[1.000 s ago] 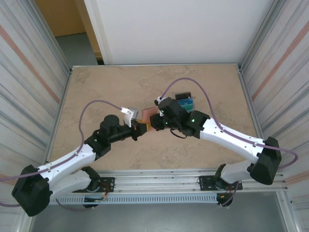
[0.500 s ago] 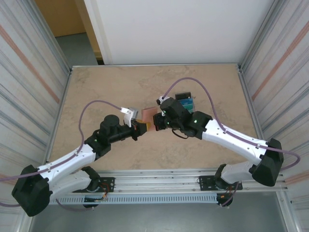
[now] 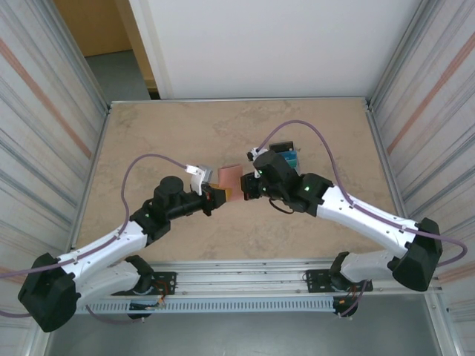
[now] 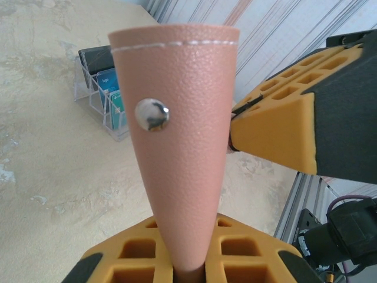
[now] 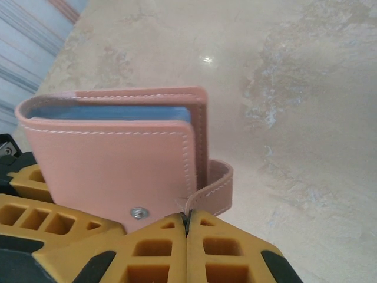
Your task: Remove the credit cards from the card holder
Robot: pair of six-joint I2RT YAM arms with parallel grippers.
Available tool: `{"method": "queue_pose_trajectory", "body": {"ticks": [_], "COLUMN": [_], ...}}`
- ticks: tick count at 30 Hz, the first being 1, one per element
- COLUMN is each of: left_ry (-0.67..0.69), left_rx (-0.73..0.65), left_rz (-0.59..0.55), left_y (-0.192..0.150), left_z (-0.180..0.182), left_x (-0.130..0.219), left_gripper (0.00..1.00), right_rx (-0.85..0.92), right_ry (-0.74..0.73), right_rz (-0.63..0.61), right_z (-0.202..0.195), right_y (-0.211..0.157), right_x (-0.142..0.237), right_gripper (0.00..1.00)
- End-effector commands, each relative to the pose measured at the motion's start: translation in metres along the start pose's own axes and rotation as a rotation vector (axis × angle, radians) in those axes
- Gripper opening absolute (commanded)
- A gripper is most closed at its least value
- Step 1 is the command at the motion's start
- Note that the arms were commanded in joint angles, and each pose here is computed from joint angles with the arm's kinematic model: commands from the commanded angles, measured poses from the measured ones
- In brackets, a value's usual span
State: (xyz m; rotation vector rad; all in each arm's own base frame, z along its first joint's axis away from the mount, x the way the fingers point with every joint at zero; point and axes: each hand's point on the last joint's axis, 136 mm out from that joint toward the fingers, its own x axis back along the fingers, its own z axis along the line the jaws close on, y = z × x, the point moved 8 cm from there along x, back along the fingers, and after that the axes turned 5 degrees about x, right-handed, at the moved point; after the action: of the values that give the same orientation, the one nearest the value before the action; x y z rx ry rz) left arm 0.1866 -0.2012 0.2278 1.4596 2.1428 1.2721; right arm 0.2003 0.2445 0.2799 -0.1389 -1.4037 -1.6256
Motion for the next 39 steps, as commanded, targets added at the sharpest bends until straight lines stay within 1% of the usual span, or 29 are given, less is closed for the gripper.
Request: {"method": "queue_pose_trajectory", "body": {"ticks": [1,13,24,27,28,30,32,34,36,39], "left_ry": [-0.073,-0.079,-0.073,-0.08,-0.082,-0.09,-0.099,-0.11,-0.123,-0.166], "left_rx": [-0.027,-0.032,-0.022,-0.025,-0.026,-0.032,-0.035,-0.038,-0.039,-0.044], "left_rz": [-0.053,-0.064,-0.064,-0.066,-0.065,-0.066,-0.066,-0.071,-0.073,-0.071], "left_y": [0.014,0.017,0.016,0.016,0.016,0.016,0.016,0.018,0.019,0.02], "left_z": [-0.015,-0.016,-0.016,-0.017,-0.017,-0.019,-0.02,-0.022,-0.024,-0.028], "left_x": [0.001,0.001,0.003,0.005,0.005,0.007,0.008,0.009,0.01,0.011], "left_gripper": [0.0,0.0,0.0,0.0,0.0,0.0,0.0,0.0,0.0,0.0], "right_rx": [-0.017,-0.026,-0.031,-0.04,-0.044,-0.048,-0.044,-0.032,-0.019,-0.009], "right_ry": [0.051,0.093,0.081,0.057,0.052,0.051,0.076,0.118,0.156,0.222], "right_rz": [-0.046,-0.06,-0.08,-0.082,-0.084,-0.084,-0.088,-0.094,-0.102,-0.12], "right_z": [0.0,0.001,-0.006,-0.013,-0.015,-0.019,-0.021,-0.02,-0.018,-0.018], "right_y": [0.006,0.005,0.003,0.001,0.001,-0.001,-0.003,-0.004,-0.005,-0.006], "right_x": [0.011,0.015,0.023,0.023,0.023,0.022,0.02,0.019,0.017,0.017], "right_gripper": [0.02,0.0,0.01,0.06,0.1,0.2,0.34,0.43,0.47,0.48]}}
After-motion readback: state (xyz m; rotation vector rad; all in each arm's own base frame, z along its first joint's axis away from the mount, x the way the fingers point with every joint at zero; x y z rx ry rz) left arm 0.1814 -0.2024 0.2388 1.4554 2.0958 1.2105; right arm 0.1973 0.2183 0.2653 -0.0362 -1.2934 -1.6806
